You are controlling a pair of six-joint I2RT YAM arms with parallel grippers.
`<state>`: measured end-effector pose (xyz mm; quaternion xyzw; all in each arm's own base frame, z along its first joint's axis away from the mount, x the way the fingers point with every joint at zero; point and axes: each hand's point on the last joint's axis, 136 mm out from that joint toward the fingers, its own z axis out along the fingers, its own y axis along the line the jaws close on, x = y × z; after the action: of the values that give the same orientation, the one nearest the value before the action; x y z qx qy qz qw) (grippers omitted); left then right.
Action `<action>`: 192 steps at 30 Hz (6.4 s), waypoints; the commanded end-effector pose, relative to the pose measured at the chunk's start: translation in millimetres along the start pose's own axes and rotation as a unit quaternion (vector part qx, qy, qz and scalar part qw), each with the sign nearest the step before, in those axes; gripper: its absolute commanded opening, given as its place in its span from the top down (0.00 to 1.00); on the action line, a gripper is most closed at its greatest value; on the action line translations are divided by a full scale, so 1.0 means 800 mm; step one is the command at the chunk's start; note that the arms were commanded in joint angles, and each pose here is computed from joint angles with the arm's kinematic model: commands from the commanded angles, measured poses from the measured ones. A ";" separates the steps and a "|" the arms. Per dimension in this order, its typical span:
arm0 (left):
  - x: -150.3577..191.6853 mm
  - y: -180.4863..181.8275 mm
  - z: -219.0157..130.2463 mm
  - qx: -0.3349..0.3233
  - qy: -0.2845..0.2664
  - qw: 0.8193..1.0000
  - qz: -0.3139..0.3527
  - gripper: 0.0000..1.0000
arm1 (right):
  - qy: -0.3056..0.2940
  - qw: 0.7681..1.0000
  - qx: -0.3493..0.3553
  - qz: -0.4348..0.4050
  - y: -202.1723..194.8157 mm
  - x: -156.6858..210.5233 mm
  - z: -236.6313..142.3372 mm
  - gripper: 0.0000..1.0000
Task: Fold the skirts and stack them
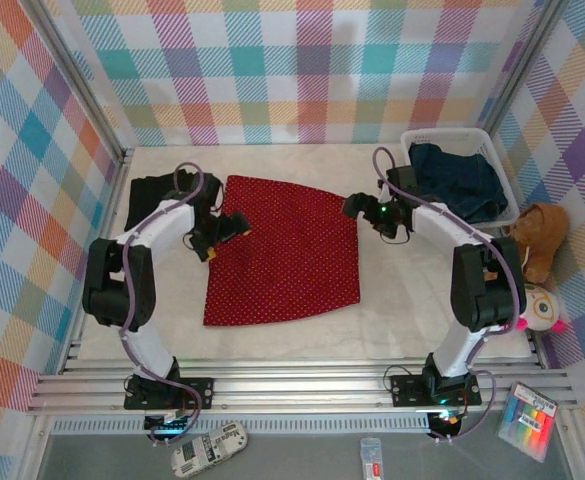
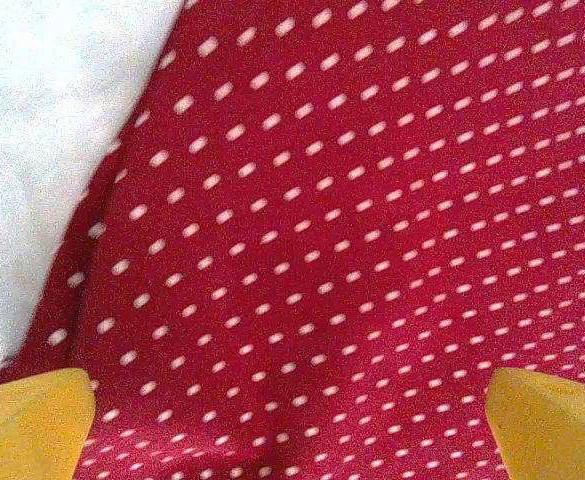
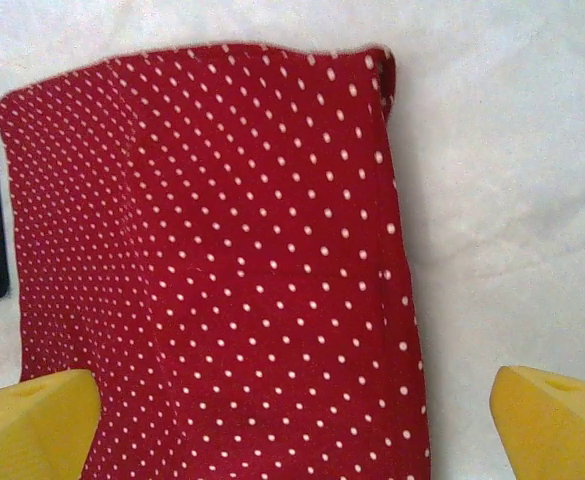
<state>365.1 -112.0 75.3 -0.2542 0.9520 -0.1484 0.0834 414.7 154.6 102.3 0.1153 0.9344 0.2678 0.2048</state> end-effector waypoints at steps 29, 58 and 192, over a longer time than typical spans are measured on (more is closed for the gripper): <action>0.108 0.133 0.013 -0.092 0.056 0.991 -0.079 0.00 | 0.155 0.966 -0.192 -0.083 0.071 0.098 0.045 0.98; 0.144 0.195 -0.074 -0.059 -0.047 0.967 -0.244 0.07 | 0.229 0.945 -0.047 0.229 -0.001 0.266 -0.042 0.35; -0.243 -0.091 -0.053 0.028 -0.149 0.988 0.012 0.00 | -0.047 0.989 -0.096 0.098 0.031 -0.084 0.056 0.25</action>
<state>571.3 -52.1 140.6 -0.2773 0.9203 -0.1069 0.2544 512.9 168.3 86.9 0.2352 0.8695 0.3690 0.2292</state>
